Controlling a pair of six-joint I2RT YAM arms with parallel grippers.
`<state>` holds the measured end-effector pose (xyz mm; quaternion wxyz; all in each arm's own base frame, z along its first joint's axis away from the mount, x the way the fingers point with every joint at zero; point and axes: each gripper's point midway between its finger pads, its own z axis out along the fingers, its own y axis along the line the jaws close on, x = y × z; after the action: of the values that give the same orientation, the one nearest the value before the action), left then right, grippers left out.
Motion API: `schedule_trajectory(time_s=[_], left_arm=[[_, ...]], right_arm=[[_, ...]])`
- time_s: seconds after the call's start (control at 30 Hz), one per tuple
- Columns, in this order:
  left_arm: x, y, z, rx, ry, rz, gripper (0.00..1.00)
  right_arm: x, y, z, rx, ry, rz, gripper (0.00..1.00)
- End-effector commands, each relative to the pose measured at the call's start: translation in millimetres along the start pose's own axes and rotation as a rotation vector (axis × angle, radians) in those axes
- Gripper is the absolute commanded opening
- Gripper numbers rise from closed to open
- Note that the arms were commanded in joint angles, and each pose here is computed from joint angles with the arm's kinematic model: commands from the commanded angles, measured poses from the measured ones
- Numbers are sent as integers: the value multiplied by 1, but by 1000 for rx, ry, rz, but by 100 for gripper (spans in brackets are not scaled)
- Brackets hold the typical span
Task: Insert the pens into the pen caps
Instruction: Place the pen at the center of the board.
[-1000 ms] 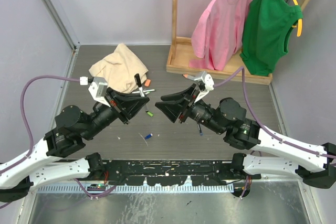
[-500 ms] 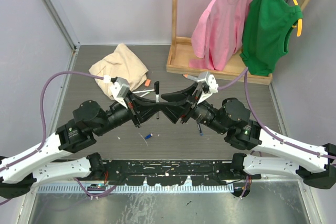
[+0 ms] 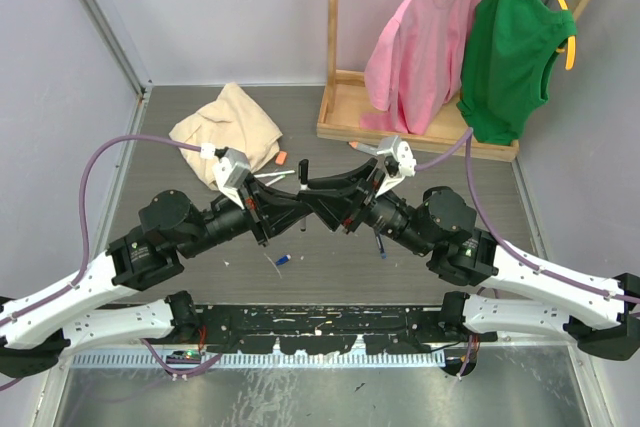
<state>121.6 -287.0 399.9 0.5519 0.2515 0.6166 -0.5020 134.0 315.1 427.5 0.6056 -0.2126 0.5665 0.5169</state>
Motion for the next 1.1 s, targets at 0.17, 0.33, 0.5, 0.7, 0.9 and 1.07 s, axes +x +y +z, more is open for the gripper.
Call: schedule_trajectory(time_s=[0.17, 0.33, 0.5, 0.7, 0.9, 1.07], left_arm=[[-35, -17, -3, 68, -100, 9, 0], [-35, -15, -3, 54, -103, 7, 0], [-34, -10, -5, 30, -113, -1, 12], [-31, 5, -8, -48, -110, -9, 49], [-14, 40, -18, -239, -42, -2, 58], [11, 71, -30, -405, 52, 9, 64]], right_arm=[[-14, 2, 4, 6, -45, 3, 34], [-9, 3, 6, -2, -26, 8, 30], [-4, -2, 5, 22, -15, 13, 8], [5, -36, 3, 211, 28, -6, 2], [37, -88, -7, 446, 157, -49, 0], [72, -136, -25, 592, 290, -6, 0]])
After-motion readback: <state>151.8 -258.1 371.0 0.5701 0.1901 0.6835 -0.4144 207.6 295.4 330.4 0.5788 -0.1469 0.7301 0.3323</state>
